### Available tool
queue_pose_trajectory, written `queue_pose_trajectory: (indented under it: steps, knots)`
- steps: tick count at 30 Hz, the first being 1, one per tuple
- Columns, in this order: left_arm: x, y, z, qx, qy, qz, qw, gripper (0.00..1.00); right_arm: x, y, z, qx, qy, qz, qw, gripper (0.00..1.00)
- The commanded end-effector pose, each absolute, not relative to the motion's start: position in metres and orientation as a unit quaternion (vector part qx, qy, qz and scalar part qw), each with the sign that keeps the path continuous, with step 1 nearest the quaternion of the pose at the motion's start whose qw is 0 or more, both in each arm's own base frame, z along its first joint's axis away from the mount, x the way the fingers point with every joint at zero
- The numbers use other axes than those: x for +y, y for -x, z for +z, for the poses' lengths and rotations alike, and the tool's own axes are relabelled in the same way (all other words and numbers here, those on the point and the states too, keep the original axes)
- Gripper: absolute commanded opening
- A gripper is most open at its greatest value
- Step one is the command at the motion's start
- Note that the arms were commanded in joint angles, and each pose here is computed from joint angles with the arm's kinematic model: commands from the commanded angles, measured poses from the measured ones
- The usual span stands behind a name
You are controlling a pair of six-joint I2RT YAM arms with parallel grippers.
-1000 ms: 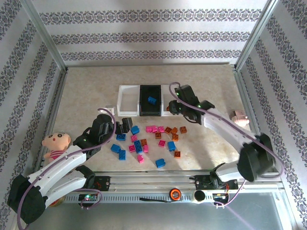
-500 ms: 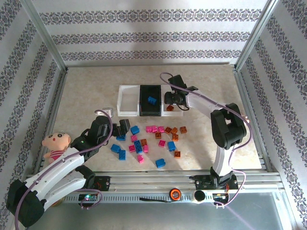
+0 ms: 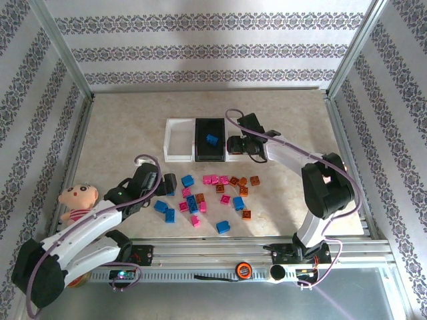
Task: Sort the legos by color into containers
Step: Place the lego in the container, then pick up the lego from the center of the table.
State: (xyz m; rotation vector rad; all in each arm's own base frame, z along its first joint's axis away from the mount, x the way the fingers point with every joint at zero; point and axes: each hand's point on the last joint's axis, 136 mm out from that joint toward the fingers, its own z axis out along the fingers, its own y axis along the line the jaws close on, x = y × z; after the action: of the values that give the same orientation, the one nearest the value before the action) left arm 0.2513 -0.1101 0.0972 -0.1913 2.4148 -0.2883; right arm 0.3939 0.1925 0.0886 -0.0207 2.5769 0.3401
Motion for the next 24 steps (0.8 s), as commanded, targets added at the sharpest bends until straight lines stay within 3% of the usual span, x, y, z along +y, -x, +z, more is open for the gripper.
queue_pose_trajectory:
  steps: [1, 9, 14, 24]
  knots:
    - [-0.116, -0.244, 0.078, 0.948, 0.058, -0.11, 0.291, 0.88, 0.198, -0.383, 0.095, 0.949, 0.005, 0.148, 0.28, 0.65]
    - [-0.128, -0.254, 0.039, 0.97, 0.027, -0.079, 0.228, 0.87, 0.193, -0.373, 0.102, 0.945, 0.005, 0.153, 0.289, 0.65]
    - [-0.125, -0.259, 0.022, 0.974, 0.021, -0.056, 0.217, 0.74, 0.192, -0.369, 0.106, 0.943, 0.005, 0.158, 0.293, 0.65]
    - [-0.137, -0.273, 0.024, 0.967, 0.002, -0.079, 0.243, 0.61, 0.19, -0.361, 0.109, 0.94, 0.003, 0.166, 0.297, 0.65]
